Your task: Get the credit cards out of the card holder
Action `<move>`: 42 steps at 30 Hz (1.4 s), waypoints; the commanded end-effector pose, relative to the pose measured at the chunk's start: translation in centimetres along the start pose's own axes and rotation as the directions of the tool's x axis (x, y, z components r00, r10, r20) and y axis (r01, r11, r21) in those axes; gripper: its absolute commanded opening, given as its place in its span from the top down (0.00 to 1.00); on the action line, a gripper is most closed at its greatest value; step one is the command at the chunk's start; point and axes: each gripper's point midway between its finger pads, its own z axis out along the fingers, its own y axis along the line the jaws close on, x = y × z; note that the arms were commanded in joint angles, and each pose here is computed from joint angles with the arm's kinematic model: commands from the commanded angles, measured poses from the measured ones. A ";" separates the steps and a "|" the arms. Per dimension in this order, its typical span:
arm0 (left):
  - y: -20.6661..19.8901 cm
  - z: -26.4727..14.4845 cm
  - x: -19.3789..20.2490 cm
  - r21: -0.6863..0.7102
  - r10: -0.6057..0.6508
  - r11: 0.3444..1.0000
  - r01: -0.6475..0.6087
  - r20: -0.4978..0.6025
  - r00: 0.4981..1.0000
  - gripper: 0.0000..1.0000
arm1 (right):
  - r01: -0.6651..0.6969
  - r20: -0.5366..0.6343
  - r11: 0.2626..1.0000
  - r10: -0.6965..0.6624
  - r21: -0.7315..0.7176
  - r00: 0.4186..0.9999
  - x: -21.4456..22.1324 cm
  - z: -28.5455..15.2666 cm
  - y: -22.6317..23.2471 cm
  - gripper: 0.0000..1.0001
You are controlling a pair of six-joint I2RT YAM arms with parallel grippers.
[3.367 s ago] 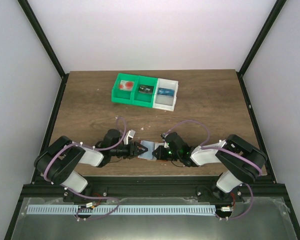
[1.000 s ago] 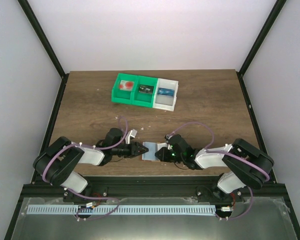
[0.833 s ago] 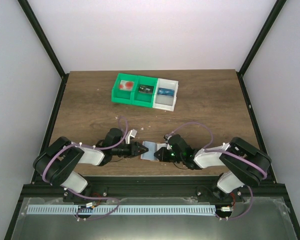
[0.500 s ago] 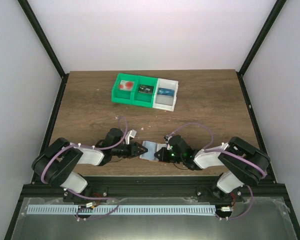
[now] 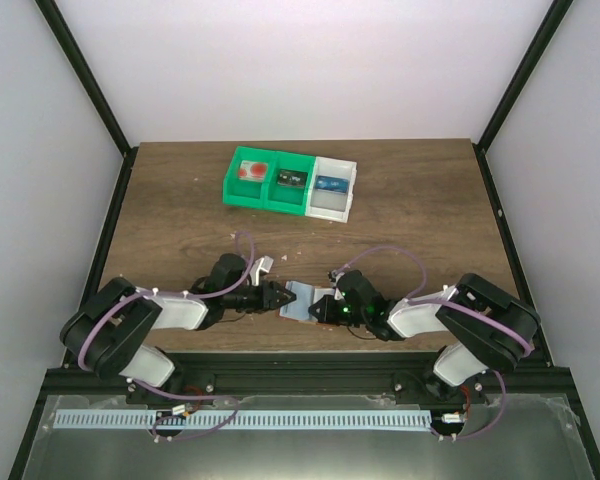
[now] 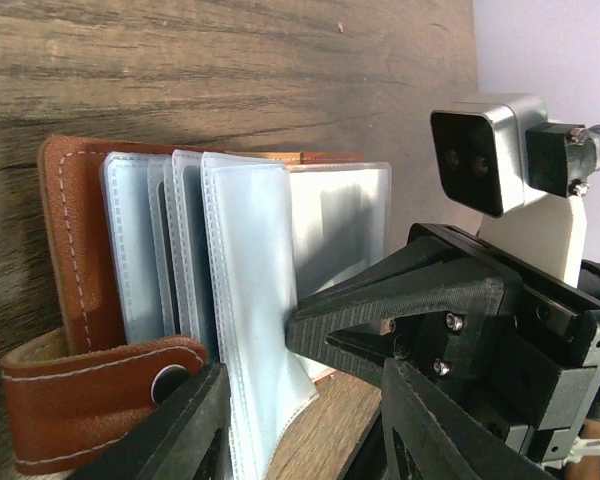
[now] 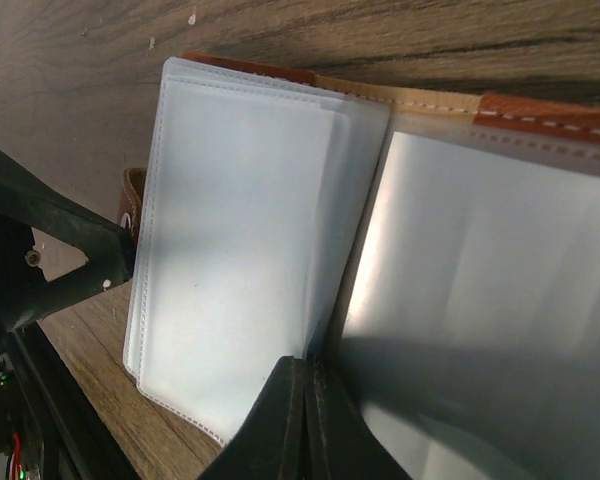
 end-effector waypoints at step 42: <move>-3.6 0.9 0.7 0.170 -0.017 0.985 0.025 -0.047 0.999 0.57 | -0.005 -0.032 1.000 0.006 0.013 0.999 1.2 0.0 -0.8 0.85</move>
